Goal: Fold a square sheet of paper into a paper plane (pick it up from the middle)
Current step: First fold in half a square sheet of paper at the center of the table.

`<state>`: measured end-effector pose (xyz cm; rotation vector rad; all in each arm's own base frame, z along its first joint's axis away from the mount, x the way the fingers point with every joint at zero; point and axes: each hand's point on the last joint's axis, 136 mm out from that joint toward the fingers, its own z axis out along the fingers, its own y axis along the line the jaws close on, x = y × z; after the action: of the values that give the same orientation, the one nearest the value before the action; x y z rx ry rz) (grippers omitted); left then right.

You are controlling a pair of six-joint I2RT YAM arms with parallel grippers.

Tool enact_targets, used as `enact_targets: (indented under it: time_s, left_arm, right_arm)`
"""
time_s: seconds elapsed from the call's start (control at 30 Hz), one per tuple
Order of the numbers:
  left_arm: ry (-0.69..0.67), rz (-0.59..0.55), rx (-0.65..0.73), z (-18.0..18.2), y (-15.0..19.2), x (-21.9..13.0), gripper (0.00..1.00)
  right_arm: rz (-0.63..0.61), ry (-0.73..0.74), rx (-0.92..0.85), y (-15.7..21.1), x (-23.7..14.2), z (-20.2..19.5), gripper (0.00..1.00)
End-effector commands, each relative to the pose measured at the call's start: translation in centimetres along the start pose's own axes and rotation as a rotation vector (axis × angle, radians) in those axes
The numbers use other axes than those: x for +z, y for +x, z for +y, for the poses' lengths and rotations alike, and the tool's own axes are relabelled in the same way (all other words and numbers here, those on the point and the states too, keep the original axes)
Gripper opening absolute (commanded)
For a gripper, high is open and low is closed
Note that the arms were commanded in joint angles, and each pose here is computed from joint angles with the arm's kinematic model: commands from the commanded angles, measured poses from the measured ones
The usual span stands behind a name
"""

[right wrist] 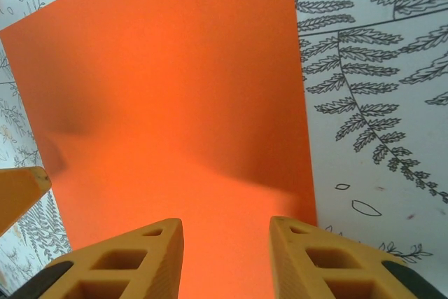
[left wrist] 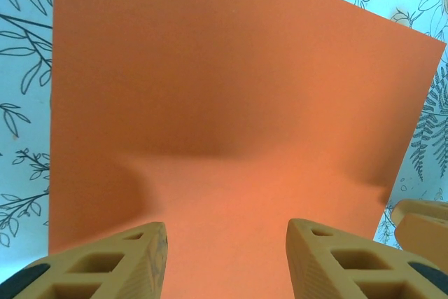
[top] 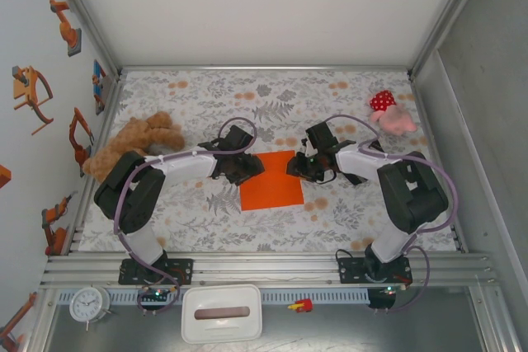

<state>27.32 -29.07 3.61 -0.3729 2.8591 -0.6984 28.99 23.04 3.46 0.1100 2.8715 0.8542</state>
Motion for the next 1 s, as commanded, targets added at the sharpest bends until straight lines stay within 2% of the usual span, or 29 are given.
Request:
enact_targets:
  time_s: [0.0,0.5,0.8,0.97]
  left_arm:
    - [-0.036,0.016,-0.031,1.4,0.4,0.7,0.49]
    - [-0.079,0.031,-0.050,3.1,0.9,2.1,0.55]
    - [0.032,0.007,-0.042,1.8,0.7,1.5,0.61]
    - [0.133,-0.003,-0.018,0.4,0.7,1.2,0.73]
  right_arm:
    - [0.020,0.021,-0.015,0.1,0.4,-0.1,0.37]
    - [0.065,0.051,0.060,2.0,2.2,-1.8,0.37]
    - [0.051,0.023,0.074,1.7,2.2,-1.2,0.36]
    - [0.046,0.012,0.078,1.4,2.4,-0.9,0.36]
